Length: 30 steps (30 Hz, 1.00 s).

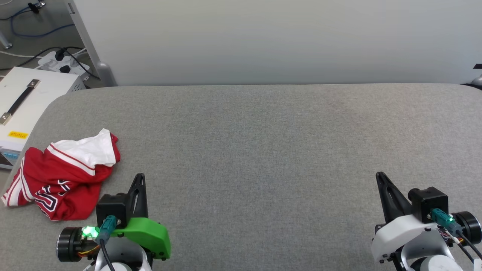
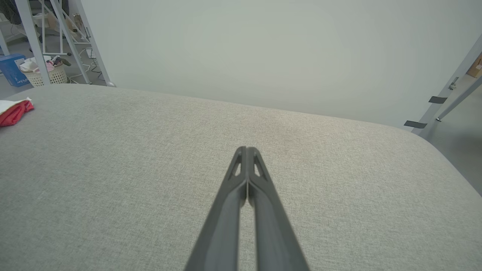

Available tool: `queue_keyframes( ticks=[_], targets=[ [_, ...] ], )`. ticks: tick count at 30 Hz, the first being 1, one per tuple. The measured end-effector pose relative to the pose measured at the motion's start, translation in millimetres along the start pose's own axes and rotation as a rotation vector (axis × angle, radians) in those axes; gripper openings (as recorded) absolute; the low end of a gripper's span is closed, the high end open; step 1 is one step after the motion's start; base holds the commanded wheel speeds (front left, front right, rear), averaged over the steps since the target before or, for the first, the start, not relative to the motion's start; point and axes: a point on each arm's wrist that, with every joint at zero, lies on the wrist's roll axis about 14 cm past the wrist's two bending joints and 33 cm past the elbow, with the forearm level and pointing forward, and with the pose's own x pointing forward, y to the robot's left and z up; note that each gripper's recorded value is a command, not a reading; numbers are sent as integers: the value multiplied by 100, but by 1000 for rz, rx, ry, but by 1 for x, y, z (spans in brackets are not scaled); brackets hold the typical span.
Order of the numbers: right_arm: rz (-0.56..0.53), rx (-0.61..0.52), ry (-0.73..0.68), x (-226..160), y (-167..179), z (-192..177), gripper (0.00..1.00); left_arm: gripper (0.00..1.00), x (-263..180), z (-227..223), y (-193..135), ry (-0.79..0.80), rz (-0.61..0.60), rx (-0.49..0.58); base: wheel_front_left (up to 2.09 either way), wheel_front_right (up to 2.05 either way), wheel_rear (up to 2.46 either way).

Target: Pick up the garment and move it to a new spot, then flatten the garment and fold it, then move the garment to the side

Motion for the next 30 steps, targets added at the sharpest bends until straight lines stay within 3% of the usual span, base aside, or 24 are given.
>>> queue_keyframes(
  ticks=[30],
  targets=[
    [0,0,0,0,0,0,0,0,0,0,0,0,0,0,0,0,0]
  ],
)
